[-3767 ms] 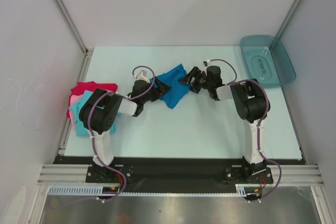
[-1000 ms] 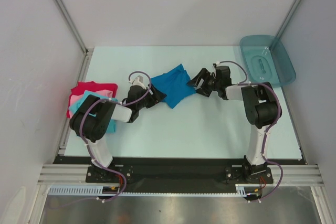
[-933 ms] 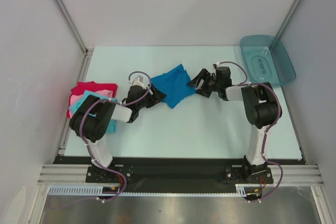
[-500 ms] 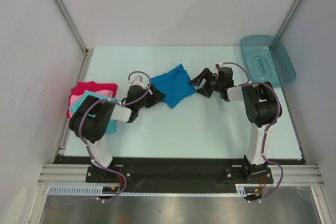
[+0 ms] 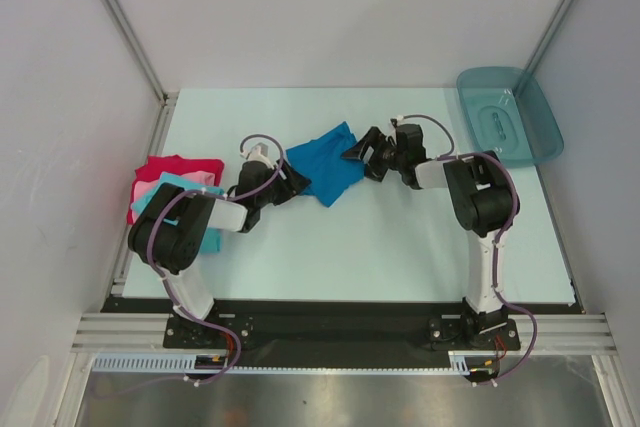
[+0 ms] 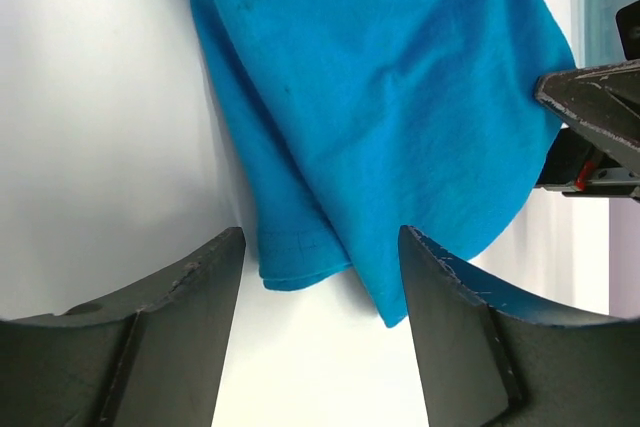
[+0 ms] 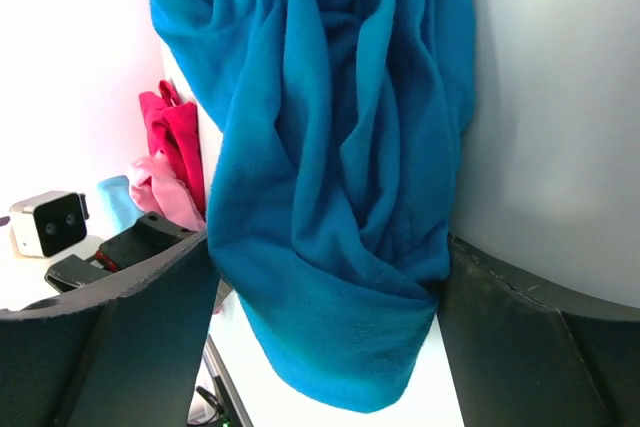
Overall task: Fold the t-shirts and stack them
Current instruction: Neatly place the folded tshirt to the corner
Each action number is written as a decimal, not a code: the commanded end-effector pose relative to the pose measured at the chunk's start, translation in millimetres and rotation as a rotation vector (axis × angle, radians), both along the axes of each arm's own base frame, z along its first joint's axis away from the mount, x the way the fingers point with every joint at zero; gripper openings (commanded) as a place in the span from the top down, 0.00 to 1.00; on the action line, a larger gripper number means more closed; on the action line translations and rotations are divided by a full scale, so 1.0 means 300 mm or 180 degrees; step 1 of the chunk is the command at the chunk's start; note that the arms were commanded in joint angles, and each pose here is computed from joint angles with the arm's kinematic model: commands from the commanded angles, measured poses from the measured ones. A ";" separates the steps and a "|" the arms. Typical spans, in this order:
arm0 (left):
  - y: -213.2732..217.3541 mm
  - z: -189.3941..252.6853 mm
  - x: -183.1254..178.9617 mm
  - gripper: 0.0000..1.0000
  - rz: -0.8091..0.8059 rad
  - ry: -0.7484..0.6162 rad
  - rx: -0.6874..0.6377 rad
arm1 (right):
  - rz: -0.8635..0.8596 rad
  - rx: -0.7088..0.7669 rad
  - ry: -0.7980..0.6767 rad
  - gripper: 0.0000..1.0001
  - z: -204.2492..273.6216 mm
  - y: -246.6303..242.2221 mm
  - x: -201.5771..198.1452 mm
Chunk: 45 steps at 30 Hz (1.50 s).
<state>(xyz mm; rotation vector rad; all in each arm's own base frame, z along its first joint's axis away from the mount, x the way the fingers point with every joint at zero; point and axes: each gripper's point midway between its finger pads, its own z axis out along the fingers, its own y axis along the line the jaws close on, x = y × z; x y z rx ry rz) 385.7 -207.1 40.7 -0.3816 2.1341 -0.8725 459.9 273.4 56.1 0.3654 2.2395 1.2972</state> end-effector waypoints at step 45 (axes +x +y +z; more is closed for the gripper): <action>-0.132 -0.051 0.075 0.83 -0.0277 0.0030 0.0164 | -0.0052 -0.0169 0.0043 1.00 0.014 -0.002 0.004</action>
